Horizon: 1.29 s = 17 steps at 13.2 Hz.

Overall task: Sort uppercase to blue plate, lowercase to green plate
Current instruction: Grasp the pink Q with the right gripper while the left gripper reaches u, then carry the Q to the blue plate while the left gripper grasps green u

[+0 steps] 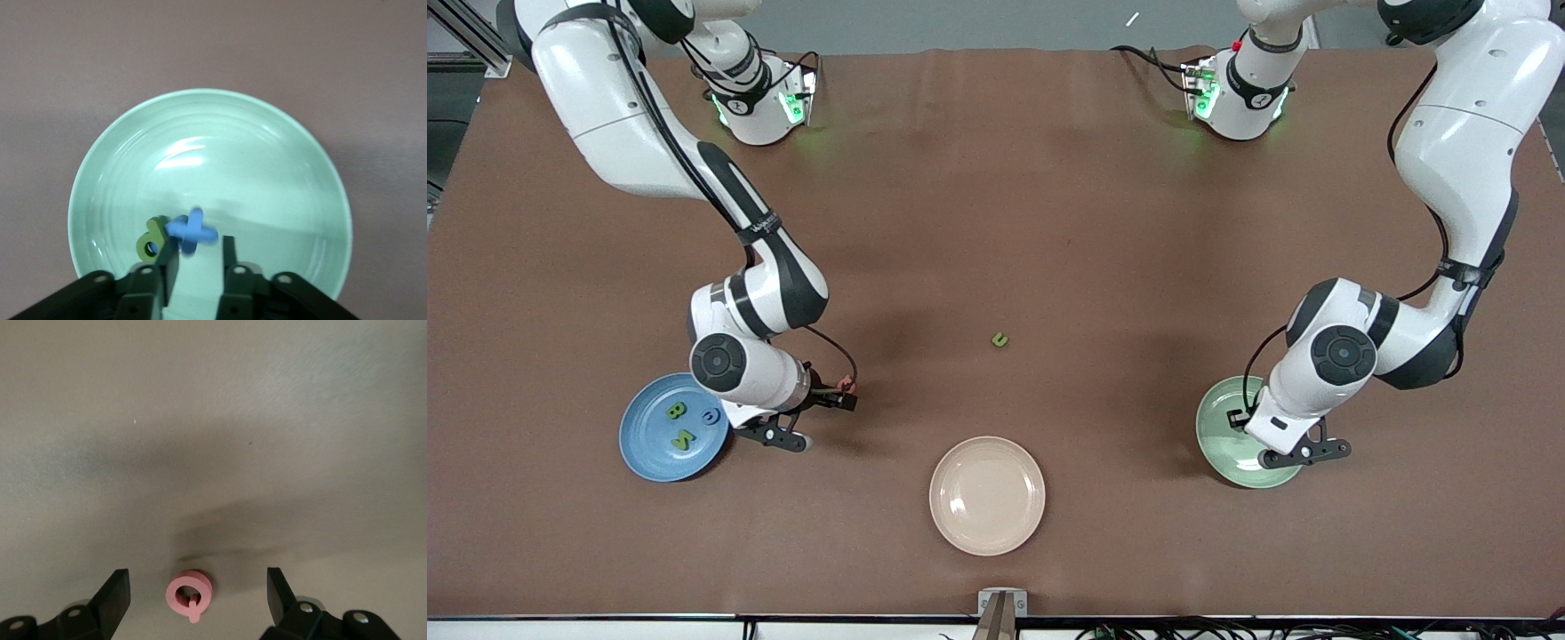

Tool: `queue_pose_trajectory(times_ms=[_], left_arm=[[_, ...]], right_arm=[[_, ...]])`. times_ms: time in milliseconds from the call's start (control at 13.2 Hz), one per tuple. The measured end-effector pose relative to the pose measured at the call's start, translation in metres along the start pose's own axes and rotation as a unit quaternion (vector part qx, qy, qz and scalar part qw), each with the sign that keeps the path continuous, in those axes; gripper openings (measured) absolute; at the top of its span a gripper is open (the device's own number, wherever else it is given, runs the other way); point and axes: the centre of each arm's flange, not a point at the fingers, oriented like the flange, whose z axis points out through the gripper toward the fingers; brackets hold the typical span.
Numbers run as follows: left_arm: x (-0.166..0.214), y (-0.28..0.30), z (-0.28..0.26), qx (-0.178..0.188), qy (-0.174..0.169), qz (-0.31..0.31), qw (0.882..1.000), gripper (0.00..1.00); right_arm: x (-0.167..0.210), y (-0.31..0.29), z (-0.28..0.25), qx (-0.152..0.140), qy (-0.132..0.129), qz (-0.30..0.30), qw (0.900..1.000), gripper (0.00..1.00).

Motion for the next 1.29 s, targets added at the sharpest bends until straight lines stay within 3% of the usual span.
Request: queue_pose_trajectory(times_ms=[379, 455, 531, 606, 758, 834, 985, 1289], left_arm=[[-0.009, 0.042, -0.024, -0.028, 0.009, 0.002, 1.0, 0.96], [-0.017, 0.066, -0.032, -0.038, 0.01, -0.005, 0.999, 1.0], [-0.029, 0.095, -0.038, -0.044, 0.011, -0.012, 0.999, 1.0], [-0.045, 0.127, -0.042, -0.047, 0.01, -0.018, 0.999, 1.0], [-0.08, 0.184, -0.048, -0.051, 0.008, -0.011, 0.999, 1.0], [-0.094, 0.204, -0.048, -0.053, 0.004, -0.009, 0.999, 1.0], [-0.122, 0.238, -0.045, -0.057, -0.008, -0.039, 0.998, 1.0], [-0.178, 0.298, -0.044, -0.058, -0.025, -0.092, 0.994, 1.0]], right_arm=[[-0.01, 0.0, 0.016, -0.003, -0.008, -0.004, 1.0, 0.86], [-0.012, -0.001, 0.018, -0.004, -0.009, -0.005, 1.0, 0.86], [-0.013, -0.002, 0.019, -0.005, -0.01, -0.006, 1.0, 0.78], [-0.015, -0.003, 0.021, -0.006, -0.012, -0.007, 1.0, 0.78], [-0.02, -0.005, 0.025, -0.009, -0.016, -0.01, 1.0, 0.64], [-0.021, -0.006, 0.026, -0.009, -0.016, -0.011, 1.0, 0.64], [-0.021, -0.006, 0.026, -0.009, -0.016, -0.012, 1.0, 0.52], [-0.021, -0.005, 0.024, -0.01, -0.015, -0.011, 1.0, 0.4]])
